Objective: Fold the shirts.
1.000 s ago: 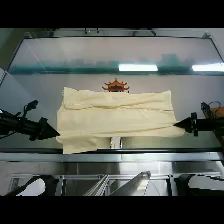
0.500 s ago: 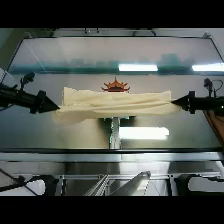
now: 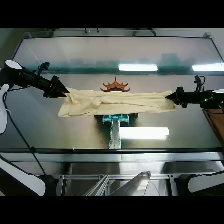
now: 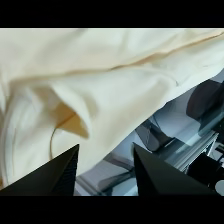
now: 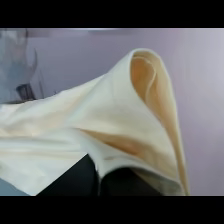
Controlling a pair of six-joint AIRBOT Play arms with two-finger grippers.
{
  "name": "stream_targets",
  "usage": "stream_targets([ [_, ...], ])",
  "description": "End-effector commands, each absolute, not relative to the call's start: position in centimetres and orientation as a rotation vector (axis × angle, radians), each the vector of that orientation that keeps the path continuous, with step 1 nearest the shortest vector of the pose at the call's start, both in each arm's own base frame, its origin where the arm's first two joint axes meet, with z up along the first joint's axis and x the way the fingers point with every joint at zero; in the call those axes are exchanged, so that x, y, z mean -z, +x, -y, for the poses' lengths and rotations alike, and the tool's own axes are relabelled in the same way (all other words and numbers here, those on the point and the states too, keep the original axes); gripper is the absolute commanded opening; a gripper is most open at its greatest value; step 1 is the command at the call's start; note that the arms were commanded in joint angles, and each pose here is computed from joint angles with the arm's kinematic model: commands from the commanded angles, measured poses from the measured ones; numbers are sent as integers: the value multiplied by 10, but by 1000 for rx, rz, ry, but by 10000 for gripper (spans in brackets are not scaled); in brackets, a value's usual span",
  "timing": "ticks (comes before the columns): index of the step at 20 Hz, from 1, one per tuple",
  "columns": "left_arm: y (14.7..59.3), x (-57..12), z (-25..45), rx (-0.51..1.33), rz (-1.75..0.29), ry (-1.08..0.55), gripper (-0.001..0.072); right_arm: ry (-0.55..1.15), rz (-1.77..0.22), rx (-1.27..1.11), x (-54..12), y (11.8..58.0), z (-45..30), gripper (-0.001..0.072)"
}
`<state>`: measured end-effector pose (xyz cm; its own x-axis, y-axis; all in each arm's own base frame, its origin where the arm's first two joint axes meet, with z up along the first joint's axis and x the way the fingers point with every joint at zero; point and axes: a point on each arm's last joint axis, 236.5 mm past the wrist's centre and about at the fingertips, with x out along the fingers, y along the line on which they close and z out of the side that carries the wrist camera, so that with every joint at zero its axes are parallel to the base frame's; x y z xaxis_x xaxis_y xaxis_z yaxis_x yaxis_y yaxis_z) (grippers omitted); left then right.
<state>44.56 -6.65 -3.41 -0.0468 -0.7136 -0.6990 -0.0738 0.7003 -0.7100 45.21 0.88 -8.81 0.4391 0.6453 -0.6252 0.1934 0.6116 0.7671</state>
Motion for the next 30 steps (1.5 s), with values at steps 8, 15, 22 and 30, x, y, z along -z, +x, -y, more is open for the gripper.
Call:
stream_targets([
  [8, 489, -9, 60, 607, -1472, -655, 687, 775, -1060, -370, 61, 462, 59, 664],
  [15, 454, 15, 165, 783, -1559, -614, 4, 812, -1309, -473, 117, 443, -25, 414],
  [22, 472, 49, 295, 790, -1383, -438, 4, 813, -1341, -552, 89, 438, -44, 16],
  [30, 419, 107, 373, 855, -1615, -341, 3, 840, -1059, -847, -89, 436, -69, 17],
])
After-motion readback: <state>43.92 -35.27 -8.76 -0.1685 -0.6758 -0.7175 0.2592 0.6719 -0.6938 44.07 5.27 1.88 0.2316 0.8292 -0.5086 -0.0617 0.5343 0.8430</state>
